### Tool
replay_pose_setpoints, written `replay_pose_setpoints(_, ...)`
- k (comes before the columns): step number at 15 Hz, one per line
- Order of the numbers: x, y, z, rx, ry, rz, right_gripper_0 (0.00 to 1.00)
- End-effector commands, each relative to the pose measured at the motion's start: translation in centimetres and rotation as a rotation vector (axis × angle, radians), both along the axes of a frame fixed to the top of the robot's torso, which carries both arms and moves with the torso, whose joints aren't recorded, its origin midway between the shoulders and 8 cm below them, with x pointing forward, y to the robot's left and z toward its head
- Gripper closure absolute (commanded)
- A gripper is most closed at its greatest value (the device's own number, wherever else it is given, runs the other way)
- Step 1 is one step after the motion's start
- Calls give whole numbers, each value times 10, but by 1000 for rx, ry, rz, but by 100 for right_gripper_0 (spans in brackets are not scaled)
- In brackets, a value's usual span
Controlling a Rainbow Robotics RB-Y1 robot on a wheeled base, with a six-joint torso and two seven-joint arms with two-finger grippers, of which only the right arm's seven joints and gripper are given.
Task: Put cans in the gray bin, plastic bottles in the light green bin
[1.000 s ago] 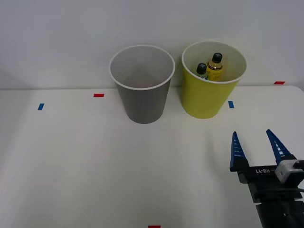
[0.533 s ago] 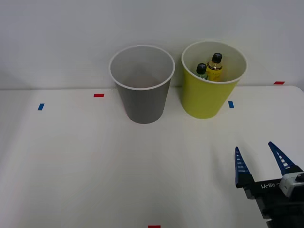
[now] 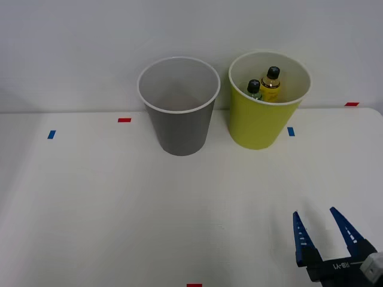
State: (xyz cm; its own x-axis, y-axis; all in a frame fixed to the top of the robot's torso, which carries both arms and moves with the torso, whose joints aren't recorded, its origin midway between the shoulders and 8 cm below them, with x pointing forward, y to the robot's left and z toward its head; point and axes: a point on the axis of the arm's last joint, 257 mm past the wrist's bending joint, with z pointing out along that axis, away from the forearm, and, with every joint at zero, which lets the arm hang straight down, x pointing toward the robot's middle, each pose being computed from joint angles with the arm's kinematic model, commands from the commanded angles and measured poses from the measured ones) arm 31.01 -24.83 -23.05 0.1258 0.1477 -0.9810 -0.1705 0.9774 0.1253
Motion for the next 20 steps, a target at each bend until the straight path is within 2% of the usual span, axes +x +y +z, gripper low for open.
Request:
replay_pose_setpoints(1,-16,3,-20,64,8,30,21)
replay_pose_setpoints(2,-25,7,-24,72,23,41,20)
replay_pose_setpoints(7,-47,23,-31,-22,23,71,21)
replay_pose_setpoints(11,-53,36,-27,83,27,118,20)
replay_pose_setpoints(16,-52,22,-29,56,25,41,21)
replay_pose_setpoints(20,-58,22,-34,74,44,22,20)
